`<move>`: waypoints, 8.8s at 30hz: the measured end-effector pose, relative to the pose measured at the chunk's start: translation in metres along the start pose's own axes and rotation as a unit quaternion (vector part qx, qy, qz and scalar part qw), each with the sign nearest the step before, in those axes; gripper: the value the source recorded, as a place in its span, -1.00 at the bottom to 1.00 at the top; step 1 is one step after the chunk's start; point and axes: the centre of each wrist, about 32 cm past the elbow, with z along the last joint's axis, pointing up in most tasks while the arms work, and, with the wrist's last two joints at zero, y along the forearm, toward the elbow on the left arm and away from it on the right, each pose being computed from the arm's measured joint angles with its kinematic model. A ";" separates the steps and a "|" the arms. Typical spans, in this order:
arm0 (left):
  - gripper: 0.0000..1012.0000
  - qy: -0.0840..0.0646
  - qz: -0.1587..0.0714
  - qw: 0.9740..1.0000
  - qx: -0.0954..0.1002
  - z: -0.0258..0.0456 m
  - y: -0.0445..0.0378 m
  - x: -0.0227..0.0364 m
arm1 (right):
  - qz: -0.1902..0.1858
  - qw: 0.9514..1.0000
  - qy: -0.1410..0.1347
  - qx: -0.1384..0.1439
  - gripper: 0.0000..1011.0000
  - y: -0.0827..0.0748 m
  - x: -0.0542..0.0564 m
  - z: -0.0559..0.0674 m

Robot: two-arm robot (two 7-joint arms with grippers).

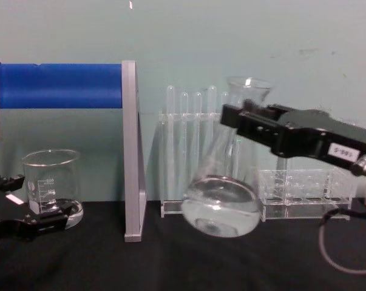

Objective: Grasp the erlenmeyer flask with one hand, shake it three times, then place it back.

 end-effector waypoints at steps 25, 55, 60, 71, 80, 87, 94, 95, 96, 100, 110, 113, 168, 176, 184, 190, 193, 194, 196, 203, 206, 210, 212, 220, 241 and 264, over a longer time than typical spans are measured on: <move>0.98 0.000 0.000 1.000 0.000 0.0000 0.0000 0.0000 | -0.077 0.997 -0.004 0.008 -0.11 -0.015 0.015 0.003; 0.98 0.000 0.000 1.000 0.000 0.0000 0.0000 0.0000 | -0.180 0.984 -0.016 -0.004 -0.11 -0.059 0.016 0.010; 0.98 0.000 0.000 1.000 0.000 0.0000 0.0000 0.0000 | -0.118 0.993 -0.005 -0.012 -0.11 -0.038 0.011 0.005; 0.98 0.000 0.000 1.000 0.000 0.0000 0.0000 0.0000 | -0.048 0.999 0.009 -0.018 -0.11 -0.013 0.008 0.000; 0.98 0.000 0.000 1.000 0.000 0.0000 0.0000 0.0000 | -0.033 0.999 0.009 -0.019 -0.11 -0.007 0.010 -0.001; 0.98 0.000 0.000 1.000 0.000 0.0000 0.0000 0.0000 | -0.033 0.999 0.007 -0.019 -0.11 -0.008 0.012 0.000; 0.98 0.000 0.000 1.000 0.000 0.0000 0.0000 0.0000 | -0.033 0.999 0.007 -0.020 -0.11 -0.008 0.014 -0.001; 0.98 0.000 0.000 1.000 0.000 0.0000 0.0000 0.0000 | -0.033 0.999 0.007 -0.020 -0.11 -0.008 0.014 -0.001; 0.98 0.000 0.000 1.000 0.000 0.0000 0.0000 0.0000 | -0.032 0.999 0.007 -0.020 -0.11 -0.008 0.014 -0.002; 0.98 0.000 0.000 1.000 0.000 0.0000 0.0000 0.0000 | -0.029 0.999 0.007 -0.023 -0.11 -0.008 0.015 -0.003; 0.98 0.000 0.000 1.000 0.000 0.0000 0.0000 0.0000 | -0.016 0.999 0.004 -0.030 -0.11 -0.008 0.019 -0.009; 0.98 0.000 0.000 1.000 0.000 0.0000 0.0000 0.0000 | -0.009 0.999 0.002 -0.032 -0.11 -0.009 0.022 -0.013; 0.98 0.000 0.000 1.000 0.000 0.0000 0.0000 0.0000 | 0.030 0.995 0.008 -0.097 -0.11 -0.011 0.041 -0.061; 0.98 0.000 0.000 1.000 0.000 0.0000 0.0000 0.0000 | 0.029 0.995 0.008 -0.100 -0.11 -0.012 0.041 -0.062; 0.98 0.000 0.000 1.000 0.000 0.0000 0.0000 0.0000 | 0.031 0.994 0.009 -0.102 -0.11 -0.011 0.040 -0.062; 0.98 0.000 0.000 1.000 0.000 0.0000 0.0000 0.0000 | 0.031 0.994 0.011 -0.106 -0.11 -0.011 0.040 -0.062; 0.98 0.000 0.000 1.000 0.000 0.0000 0.0000 0.0000 | 0.031 0.994 0.011 -0.107 -0.11 -0.011 0.040 -0.062; 0.98 0.000 0.000 1.000 0.000 0.0000 0.0000 0.0000 | 0.031 0.994 0.011 -0.107 -0.11 -0.011 0.039 -0.062; 0.98 0.000 0.000 1.000 0.000 0.0000 0.0000 0.0000 | 0.031 0.994 0.012 -0.107 -0.11 -0.011 0.039 -0.062; 0.98 0.000 0.000 1.000 0.000 0.0000 0.0000 0.0000 | 0.031 0.994 0.011 -0.108 -0.11 -0.010 0.038 -0.062; 0.98 0.000 0.000 1.000 0.000 0.0000 0.0000 0.0000 | 0.031 0.994 0.011 -0.108 -0.11 -0.010 0.038 -0.062; 0.98 0.000 0.000 1.000 0.000 0.0000 0.0000 0.0000 | 0.030 0.994 0.011 -0.108 -0.11 -0.011 0.038 -0.062; 0.98 0.000 0.000 1.000 0.000 0.0000 0.0000 0.0000 | 0.030 0.994 0.011 -0.108 -0.11 -0.011 0.038 -0.062; 0.98 0.000 0.000 1.000 0.000 0.0000 0.0000 0.0000 | 0.030 0.994 0.011 -0.108 -0.11 -0.011 0.039 -0.062; 0.98 0.000 0.000 1.000 0.000 0.0000 0.0000 0.0000 | 0.031 0.994 0.012 -0.108 -0.11 -0.011 0.039 -0.062; 0.98 0.000 0.000 1.000 0.000 0.0000 0.0000 0.0000 | 0.031 0.994 0.012 -0.108 -0.11 -0.011 0.039 -0.062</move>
